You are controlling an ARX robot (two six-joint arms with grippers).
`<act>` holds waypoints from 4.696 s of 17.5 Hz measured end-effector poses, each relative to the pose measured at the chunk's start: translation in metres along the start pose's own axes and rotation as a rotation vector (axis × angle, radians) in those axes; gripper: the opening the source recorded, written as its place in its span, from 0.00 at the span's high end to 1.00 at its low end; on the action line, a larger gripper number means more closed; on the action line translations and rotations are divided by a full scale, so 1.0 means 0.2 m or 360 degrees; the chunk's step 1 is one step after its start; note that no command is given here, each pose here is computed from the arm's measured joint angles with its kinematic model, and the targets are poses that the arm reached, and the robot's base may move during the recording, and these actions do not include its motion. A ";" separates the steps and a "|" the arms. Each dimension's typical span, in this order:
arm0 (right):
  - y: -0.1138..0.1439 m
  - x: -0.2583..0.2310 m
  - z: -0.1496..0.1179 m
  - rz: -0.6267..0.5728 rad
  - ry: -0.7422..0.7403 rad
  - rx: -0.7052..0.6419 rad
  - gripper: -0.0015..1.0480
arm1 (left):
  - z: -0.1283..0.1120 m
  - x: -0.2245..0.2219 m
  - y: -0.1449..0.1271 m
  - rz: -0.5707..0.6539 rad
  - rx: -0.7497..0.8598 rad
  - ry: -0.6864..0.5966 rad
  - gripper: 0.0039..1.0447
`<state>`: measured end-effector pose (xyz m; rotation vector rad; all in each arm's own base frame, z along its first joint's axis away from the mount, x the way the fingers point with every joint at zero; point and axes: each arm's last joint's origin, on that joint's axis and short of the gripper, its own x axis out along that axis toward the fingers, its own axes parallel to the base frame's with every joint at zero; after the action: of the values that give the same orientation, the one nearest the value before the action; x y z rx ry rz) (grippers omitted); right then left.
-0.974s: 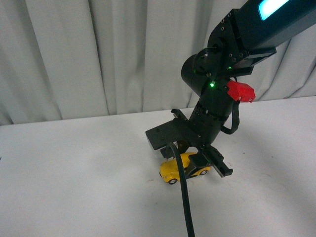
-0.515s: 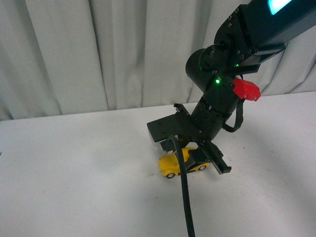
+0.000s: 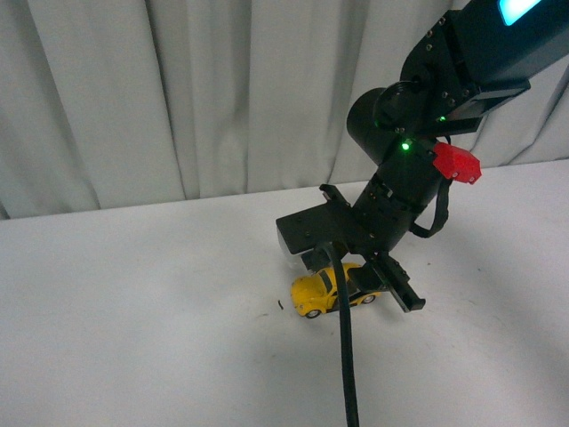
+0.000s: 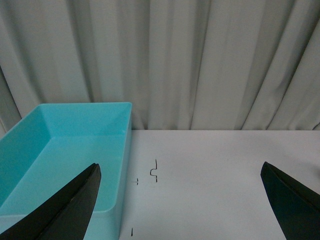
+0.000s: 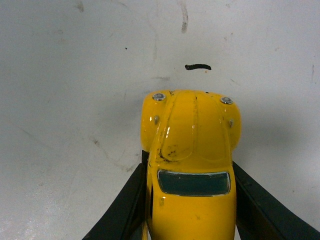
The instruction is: Wind up and store yellow beetle toy
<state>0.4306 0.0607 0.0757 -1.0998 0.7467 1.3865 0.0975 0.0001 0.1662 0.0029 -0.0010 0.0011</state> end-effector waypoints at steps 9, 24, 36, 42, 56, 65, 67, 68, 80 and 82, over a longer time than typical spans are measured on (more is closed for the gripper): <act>0.04 -0.05 -0.14 -0.0032 -0.0032 0.0048 0.60 | 0.00 0.00 0.00 0.0001 0.0000 0.0001 0.06; 0.22 -0.22 -0.53 -0.0094 -0.0034 0.0263 0.60 | 0.00 0.00 0.00 0.0000 0.0000 0.0000 0.06; 0.28 -0.23 -0.57 -0.0105 -0.0025 0.0302 0.33 | 0.00 0.00 0.00 0.0001 0.0000 0.0001 0.06; 0.28 -0.23 -0.57 -0.0103 -0.0027 0.0305 0.06 | 0.00 0.00 0.00 0.0000 0.0000 0.0000 0.06; 0.28 -0.23 -0.57 -0.0111 -0.0021 0.0300 0.06 | 0.00 0.00 0.00 0.0000 0.0000 0.0000 0.06; 0.29 -0.23 -0.57 -0.0126 -0.0015 0.0293 0.06 | 0.00 0.00 0.00 0.0000 0.0000 0.0000 0.06; 0.29 -0.23 -0.56 -0.0133 -0.0013 0.0289 0.06 | 0.00 0.00 0.00 0.0000 0.0000 0.0000 0.06; 0.30 -0.23 -0.56 -0.0139 -0.0012 0.0287 0.06 | 0.00 0.00 0.00 0.0000 0.0000 0.0000 0.06; 0.16 -0.85 -0.15 -0.0677 -0.0075 -0.0037 0.06 | 0.00 0.00 0.00 0.0000 0.0000 0.0000 0.06; 0.20 -0.92 -0.11 -0.0798 -0.0037 -0.0042 0.08 | 0.00 0.00 0.00 0.0000 0.0000 0.0000 0.06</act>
<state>0.3785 -0.0346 0.2302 -1.1901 0.3961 0.9812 0.0975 0.0001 0.1662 0.0029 -0.0010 0.0011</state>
